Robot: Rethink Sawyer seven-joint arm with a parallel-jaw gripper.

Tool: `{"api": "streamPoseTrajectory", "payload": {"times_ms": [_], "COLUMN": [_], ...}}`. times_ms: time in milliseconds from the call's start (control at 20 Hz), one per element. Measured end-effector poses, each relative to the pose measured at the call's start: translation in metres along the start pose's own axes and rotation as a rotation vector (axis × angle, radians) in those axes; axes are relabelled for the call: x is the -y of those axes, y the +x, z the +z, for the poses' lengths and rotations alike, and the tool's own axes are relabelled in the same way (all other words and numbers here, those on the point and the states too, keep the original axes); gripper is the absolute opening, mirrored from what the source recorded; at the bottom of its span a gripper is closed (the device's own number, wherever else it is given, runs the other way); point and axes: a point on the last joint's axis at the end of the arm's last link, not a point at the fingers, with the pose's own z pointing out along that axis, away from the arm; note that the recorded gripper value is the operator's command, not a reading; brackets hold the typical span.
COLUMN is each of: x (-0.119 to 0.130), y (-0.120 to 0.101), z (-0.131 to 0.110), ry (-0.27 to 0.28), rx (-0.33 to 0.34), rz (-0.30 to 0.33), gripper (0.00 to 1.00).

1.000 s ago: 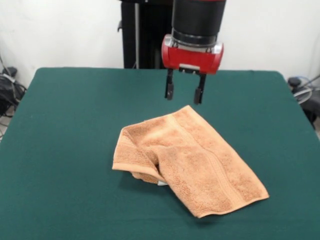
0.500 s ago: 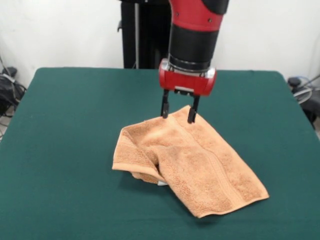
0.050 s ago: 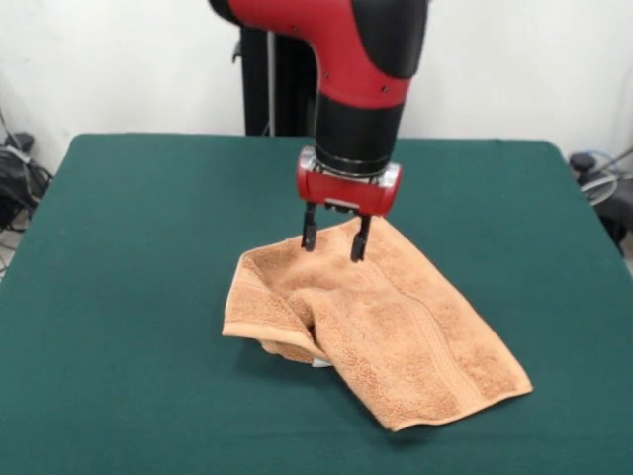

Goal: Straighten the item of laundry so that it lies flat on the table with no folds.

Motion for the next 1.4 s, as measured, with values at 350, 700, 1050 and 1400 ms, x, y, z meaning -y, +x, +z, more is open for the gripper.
{"api": "streamPoseTrajectory", "payload": {"times_ms": [350, 700, 1050, 1400], "x": [0.008, 0.007, 0.005, 0.002], "y": [0.007, 0.011, 0.010, 0.009], "z": [0.018, 0.033, 0.042, 0.037], "ry": [0.002, 0.003, 0.004, 0.003], "rx": [-0.030, -0.046, -0.049, -0.044], "rz": [0.013, 0.009, 0.004, 0.000], "gripper": [1.00, 1.00, 1.00, 1.00]}}
